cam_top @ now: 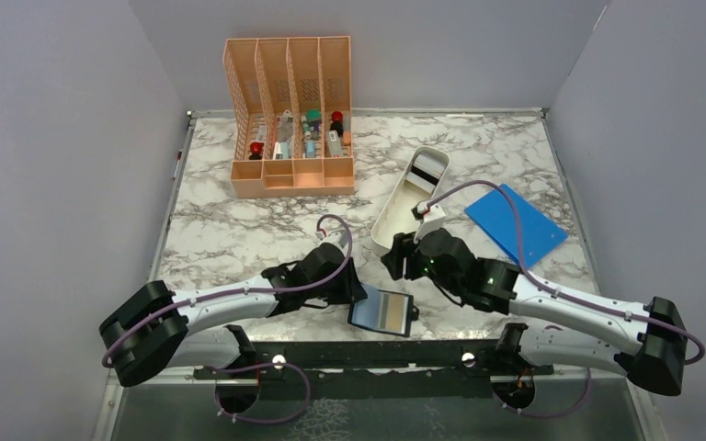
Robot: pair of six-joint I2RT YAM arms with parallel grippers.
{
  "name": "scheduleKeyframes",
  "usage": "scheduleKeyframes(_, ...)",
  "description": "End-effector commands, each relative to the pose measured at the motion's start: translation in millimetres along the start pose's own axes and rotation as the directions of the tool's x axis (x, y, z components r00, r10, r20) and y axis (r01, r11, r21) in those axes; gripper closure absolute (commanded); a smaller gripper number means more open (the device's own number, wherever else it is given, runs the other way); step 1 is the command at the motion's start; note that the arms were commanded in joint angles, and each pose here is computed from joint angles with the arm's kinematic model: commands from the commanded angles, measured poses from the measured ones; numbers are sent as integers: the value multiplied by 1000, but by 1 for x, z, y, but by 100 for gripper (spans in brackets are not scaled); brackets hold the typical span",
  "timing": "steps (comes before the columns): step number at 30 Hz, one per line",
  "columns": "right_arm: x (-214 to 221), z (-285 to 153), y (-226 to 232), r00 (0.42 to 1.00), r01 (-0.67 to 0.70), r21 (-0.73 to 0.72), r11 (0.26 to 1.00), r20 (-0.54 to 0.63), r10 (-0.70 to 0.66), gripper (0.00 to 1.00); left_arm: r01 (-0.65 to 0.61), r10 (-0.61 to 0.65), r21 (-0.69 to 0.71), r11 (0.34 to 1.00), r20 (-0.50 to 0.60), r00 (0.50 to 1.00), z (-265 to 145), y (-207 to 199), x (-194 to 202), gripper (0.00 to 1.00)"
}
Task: Put the credit cards into the card holder
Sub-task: Pick up the credit card from the storage box.
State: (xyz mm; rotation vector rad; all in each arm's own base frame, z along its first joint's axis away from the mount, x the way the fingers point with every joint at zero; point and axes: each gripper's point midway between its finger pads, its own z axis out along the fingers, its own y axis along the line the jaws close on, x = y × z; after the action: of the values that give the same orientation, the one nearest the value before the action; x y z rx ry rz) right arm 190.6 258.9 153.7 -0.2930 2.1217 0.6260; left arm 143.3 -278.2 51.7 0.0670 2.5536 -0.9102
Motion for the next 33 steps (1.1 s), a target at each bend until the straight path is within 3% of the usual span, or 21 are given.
scheduleKeyframes(1,-41,3,-14,973,207,128,970,74,-218,39,-15,14,63,998,13,1000,-4,-11,-2,61)
scheduleKeyframes(8,-86,24,-28,919,345,216,913,122,-376,39,-6,6,39,999,7,1000,0,0,4,62)
scheduleKeyframes(13,-111,44,-52,882,405,303,863,119,-456,39,6,-6,38,999,-9,1000,1,5,10,79)
scheduleKeyframes(18,-129,75,-97,840,502,352,790,18,-542,39,30,-29,43,999,-9,1000,1,6,13,89)
scheduleKeyframes(21,-135,94,-126,773,605,377,701,-69,-630,38,42,-42,55,998,-5,999,1,5,13,89)
scheduleKeyframes(25,-127,126,-170,735,672,347,654,-210,-645,37,42,-42,66,997,-13,999,1,1,13,89)
scheduleKeyframes(33,-115,167,-200,630,776,250,578,-291,-720,37,60,-60,89,994,-4,998,-4,-1,13,89)
